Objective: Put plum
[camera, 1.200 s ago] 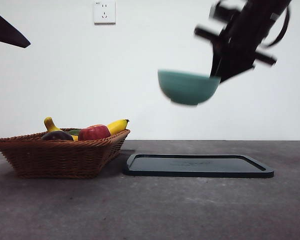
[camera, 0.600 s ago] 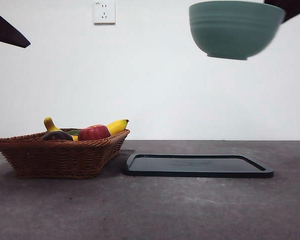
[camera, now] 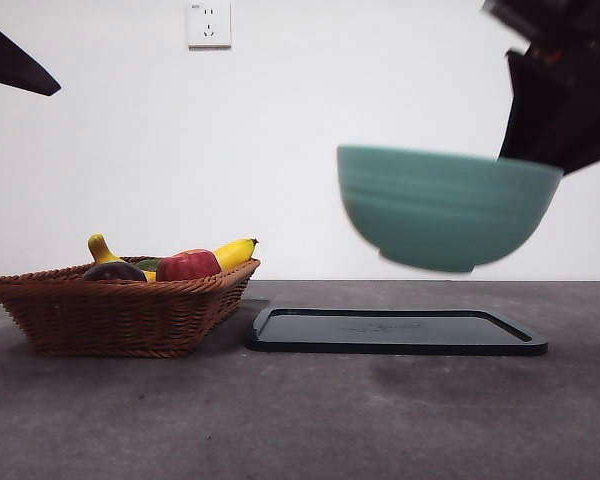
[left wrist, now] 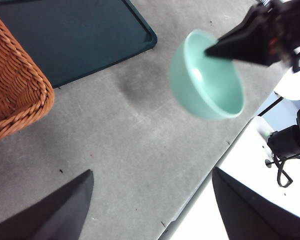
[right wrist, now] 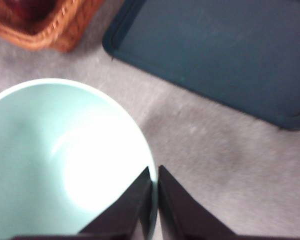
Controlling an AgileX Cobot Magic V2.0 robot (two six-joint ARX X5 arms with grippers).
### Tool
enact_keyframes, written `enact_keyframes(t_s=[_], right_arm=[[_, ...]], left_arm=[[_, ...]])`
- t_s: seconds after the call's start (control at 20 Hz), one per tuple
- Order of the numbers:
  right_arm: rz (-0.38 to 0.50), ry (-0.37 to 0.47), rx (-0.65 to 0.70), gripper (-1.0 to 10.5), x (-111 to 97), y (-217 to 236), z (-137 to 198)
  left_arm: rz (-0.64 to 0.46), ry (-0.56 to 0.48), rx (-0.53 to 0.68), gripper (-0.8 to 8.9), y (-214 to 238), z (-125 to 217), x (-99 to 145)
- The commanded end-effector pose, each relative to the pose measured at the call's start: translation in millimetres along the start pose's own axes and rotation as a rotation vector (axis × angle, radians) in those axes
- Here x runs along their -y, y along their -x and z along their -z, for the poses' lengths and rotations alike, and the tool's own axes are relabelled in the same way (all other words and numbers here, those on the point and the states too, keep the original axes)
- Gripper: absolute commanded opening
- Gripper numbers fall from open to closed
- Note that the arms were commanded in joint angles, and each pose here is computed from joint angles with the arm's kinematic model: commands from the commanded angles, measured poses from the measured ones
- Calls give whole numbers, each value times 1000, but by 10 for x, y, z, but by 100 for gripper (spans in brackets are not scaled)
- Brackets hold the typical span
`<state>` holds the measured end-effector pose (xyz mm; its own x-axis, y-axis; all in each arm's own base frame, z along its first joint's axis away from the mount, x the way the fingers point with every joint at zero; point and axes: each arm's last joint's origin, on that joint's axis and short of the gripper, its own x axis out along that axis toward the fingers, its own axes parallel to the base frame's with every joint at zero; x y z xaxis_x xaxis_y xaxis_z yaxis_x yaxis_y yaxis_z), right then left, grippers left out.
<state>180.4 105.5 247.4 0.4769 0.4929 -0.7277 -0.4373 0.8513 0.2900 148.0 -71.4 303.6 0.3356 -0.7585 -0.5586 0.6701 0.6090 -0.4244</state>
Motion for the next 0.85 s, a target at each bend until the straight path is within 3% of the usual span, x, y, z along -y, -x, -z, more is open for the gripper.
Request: enact_keyframes(t_s=[0.05,0.5,0.85], right_arm=[[15,-12,-43,8,-17,-161,26],[40,5,-136,8,-27,-740,47],[46,2,-159,11,-9,-821,67]], left_arm=[[7,-25,6,375,-1,-26,9],[7,-24,4,375,-1,-24,9],[7,-24,5,375,-1,-25,9]])
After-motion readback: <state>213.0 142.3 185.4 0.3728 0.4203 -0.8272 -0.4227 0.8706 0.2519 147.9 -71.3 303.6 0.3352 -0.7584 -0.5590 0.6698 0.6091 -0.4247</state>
